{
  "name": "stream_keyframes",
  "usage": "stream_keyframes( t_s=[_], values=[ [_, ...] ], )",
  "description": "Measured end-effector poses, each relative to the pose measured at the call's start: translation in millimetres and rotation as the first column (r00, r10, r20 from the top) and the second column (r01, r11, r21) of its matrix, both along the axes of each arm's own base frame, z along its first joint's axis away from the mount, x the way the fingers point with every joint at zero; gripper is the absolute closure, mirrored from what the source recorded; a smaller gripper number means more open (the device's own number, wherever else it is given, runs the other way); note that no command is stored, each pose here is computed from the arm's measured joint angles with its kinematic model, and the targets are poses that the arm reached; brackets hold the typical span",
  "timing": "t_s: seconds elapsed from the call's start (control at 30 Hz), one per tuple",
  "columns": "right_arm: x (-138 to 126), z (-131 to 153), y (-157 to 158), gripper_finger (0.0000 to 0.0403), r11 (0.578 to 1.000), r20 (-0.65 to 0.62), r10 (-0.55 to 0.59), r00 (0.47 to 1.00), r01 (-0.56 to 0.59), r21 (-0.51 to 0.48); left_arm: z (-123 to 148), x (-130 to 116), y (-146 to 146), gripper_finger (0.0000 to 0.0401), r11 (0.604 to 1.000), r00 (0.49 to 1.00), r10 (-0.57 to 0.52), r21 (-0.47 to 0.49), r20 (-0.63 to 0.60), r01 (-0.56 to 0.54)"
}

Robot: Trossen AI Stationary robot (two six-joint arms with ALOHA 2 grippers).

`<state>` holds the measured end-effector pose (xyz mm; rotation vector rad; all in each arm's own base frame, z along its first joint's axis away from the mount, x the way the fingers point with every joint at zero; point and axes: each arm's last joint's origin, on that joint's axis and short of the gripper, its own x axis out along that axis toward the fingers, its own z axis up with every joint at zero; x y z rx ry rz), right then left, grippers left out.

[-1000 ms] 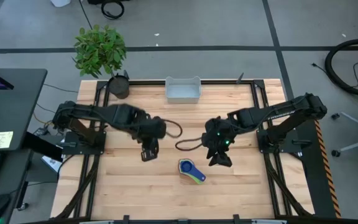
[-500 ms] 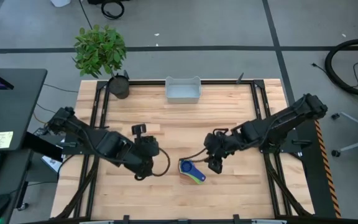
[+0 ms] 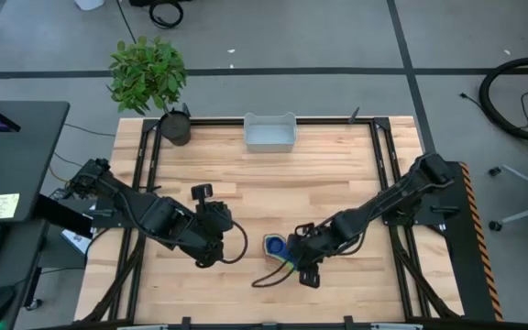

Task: Nest measuring cups in basket
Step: Put the stacked measuring cups into the gray bin

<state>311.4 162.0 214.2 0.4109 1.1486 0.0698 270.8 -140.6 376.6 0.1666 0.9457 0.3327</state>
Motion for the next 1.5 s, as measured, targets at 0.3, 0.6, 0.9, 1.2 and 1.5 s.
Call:
stream_keyframes(
  t_s=[0.3, 0.6, 0.9, 1.2, 1.5],
  values=[
    [19, 16, 5, 0.0245, 0.985, 0.037, 0.129, 0.991, -0.132, 0.115, 0, 1, 1, 0.0273, 1.000, 1.000, 0.000, 0.003, -0.002, 0.000],
    [26, 21, 5, 0.0243, 0.979, 0.110, 0.151, 0.982, -0.164, 0.119, 0, 1, 1, 0.0273, 1.000, 1.000, 0.004, -0.001, 0.000, -0.004],
    [29, 21, 0, 0.0226, 0.982, 0.116, 0.133, 0.984, -0.147, 0.121, 0, 1, 1, 0.0273, 1.000, 1.000, 0.004, -0.002, 0.002, -0.004],
    [27, 18, -8, 0.0154, 0.995, 0.065, 0.065, 0.996, -0.070, 0.067, 0, 1, 1, 0.0273, 1.000, 1.000, 0.001, -0.008, -0.001, -0.001],
    [23, 13, -13, 0.0162, 0.980, -0.033, -0.194, 0.981, 0.195, 0.042, 0, 1, 1, 0.0273, 1.000, 1.000, 0.000, -0.008, -0.001, 0.000]
  ],
)
